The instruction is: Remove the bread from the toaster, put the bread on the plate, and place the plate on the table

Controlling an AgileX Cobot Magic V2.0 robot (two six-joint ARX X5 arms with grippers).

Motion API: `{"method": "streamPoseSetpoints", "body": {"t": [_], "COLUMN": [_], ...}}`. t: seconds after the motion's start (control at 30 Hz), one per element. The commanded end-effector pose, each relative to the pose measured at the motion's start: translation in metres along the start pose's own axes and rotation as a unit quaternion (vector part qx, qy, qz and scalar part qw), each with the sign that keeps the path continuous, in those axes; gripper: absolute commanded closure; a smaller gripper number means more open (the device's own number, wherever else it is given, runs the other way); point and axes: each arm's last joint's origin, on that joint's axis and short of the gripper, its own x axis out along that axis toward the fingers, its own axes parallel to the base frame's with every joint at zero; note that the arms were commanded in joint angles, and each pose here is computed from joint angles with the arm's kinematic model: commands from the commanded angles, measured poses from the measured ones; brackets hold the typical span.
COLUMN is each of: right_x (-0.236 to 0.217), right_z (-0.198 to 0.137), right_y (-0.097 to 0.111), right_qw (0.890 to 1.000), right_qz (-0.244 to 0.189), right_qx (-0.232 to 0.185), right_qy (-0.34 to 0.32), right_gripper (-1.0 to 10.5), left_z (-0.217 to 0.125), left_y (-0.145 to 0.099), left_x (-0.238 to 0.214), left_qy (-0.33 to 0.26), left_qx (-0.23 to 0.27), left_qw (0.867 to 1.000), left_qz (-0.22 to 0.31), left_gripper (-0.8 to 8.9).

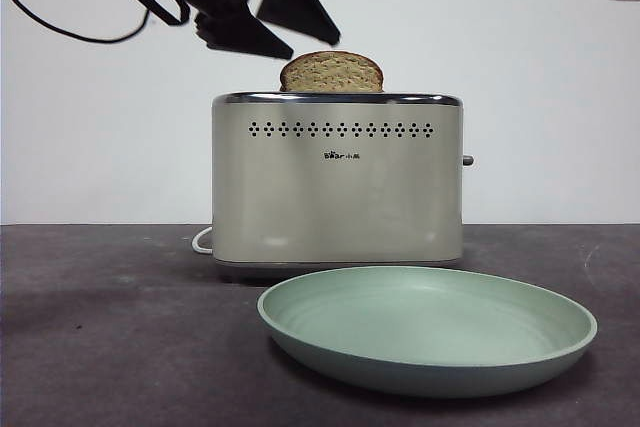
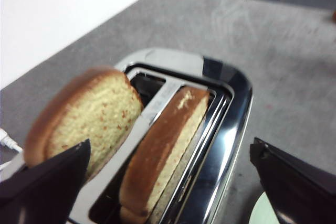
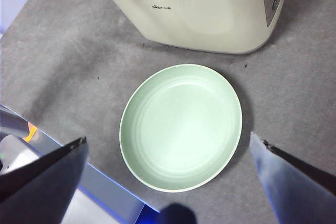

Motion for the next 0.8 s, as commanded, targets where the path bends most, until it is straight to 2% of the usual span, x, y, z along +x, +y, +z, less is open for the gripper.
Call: {"method": "streamPoseSetpoints", "body": {"t": [0.03,0.1,0.17,0.37,0.43,0.57,0.63,0.8], "right_x": [-0.0004,-0.0004,-0.0004,-0.0004,-0.0004,-0.0004,-0.0004,-0.0004], "right_z": [0.0007,0.0006,0.0002,-0.0011,-0.0014,-0.0019,-0.0020,-0.0030], "right_y": [0.0006,0.0006,0.0006,0.0006,0.0006,0.0007,0.0007,0.0007], "right_qw": [1.000,1.000,1.000,1.000,1.000,1.000,1.000,1.000], "right_qz": [0.000,0.000,0.000,0.000,0.000,0.000,0.000,0.000], "right_qx": [-0.001,0.000,0.001,0.005,0.005,0.007,0.007,0.010], "right_qy": [-0.002,-0.001,0.001,0.007,0.008,0.010,0.011,0.015], "right_gripper": [2.9,2.9,2.9,2.9,2.9,2.9,2.9,2.9], "left_z": [-0.0022,-0.0033,-0.0044,-0.0058,-0.0066,-0.0107,-0.0116,-0.0098], "left_y": [-0.0030,-0.0044,-0.0052,-0.0052,-0.0055,-0.0069,-0.0072,-0.0064], "left_x": [0.0083,0.0119,0.0141,0.0153,0.0153,0.0151,0.0150,0.0150], "left_qy": [0.004,0.008,0.012,0.015,0.018,0.038,0.043,0.034], "left_qx": [0.019,0.020,0.020,0.018,0.015,0.006,0.004,0.008], "left_qw": [1.000,1.000,1.000,1.000,1.000,0.999,0.999,0.999], "left_qz": [0.003,0.010,0.013,0.011,0.009,0.002,0.001,0.006], "left_gripper": [2.54,3.06,4.40,7.22,7.61,7.69,8.25,8.22]}}
